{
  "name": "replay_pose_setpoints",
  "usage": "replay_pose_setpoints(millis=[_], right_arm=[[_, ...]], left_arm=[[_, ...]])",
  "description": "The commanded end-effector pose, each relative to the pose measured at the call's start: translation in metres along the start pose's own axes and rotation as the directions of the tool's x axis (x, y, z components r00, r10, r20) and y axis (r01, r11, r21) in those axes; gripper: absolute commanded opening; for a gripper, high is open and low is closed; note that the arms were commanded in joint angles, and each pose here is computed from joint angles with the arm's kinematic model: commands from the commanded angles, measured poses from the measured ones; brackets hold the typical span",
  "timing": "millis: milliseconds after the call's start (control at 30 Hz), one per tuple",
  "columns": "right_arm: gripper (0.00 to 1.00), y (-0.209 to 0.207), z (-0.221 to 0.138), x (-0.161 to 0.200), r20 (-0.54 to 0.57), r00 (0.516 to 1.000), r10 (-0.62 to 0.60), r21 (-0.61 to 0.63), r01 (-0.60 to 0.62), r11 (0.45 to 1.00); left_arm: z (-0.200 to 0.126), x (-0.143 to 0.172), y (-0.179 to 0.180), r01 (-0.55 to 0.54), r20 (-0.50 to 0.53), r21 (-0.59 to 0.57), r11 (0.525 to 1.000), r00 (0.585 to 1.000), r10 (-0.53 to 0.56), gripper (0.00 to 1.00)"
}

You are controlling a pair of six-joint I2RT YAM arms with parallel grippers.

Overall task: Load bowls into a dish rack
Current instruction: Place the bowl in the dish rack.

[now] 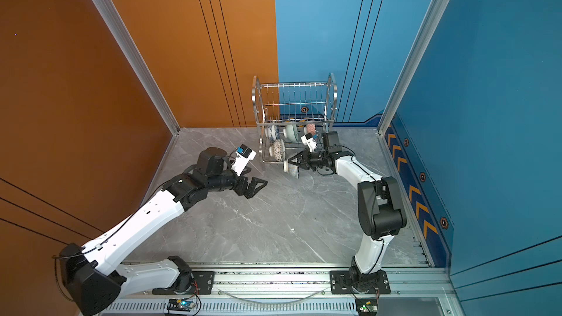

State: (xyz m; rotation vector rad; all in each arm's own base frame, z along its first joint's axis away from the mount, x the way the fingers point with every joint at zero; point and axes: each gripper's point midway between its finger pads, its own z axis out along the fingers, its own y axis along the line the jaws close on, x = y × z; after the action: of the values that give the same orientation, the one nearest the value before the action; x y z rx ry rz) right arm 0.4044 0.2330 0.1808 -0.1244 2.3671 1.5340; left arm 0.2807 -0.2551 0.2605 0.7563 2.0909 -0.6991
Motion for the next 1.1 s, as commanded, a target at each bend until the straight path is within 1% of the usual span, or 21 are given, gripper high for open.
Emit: replay_pose_setpoints(millis=[0,433,667,833,967,1067], right_arm=[[0.0,0.021,-0.007,-0.019,0.034,0.995,-0.093,-0.047,0.094,0.994],[0.0,0.016,-0.007,-0.048,0.113,0.99,-0.085,-0.066,0.093,0.994],[0.0,0.014,-0.007,-0.068,0.185,0.982,-0.043,-0.124,0.067,0.99],[0.0,0.01,-0.004,-0.073,0.181,0.983,-0.042,-0.112,0.063,0.992],[0.0,0.0,-0.003,-0.073,0.171,0.984,-0.05,-0.059,0.061,0.996],[0.0,-0.005,-0.004,-0.076,0.179,0.983,-0.047,-0.046,0.056,0.997]], left_arm=[[-0.003,-0.002,-0.006,-0.029,0.019,0.01,1.0,0.999,0.029,0.98],[0.0,0.0,-0.006,-0.032,0.011,0.006,0.999,0.999,0.032,0.98],[0.004,0.003,-0.006,-0.027,-0.001,0.011,1.0,1.0,0.027,0.98],[0.003,0.003,-0.006,-0.03,-0.001,0.007,1.0,1.0,0.03,0.98],[0.003,0.003,-0.006,-0.033,0.0,0.007,0.999,0.999,0.033,0.98],[0.003,0.003,-0.007,-0.034,0.001,0.009,0.999,0.999,0.034,0.98]])
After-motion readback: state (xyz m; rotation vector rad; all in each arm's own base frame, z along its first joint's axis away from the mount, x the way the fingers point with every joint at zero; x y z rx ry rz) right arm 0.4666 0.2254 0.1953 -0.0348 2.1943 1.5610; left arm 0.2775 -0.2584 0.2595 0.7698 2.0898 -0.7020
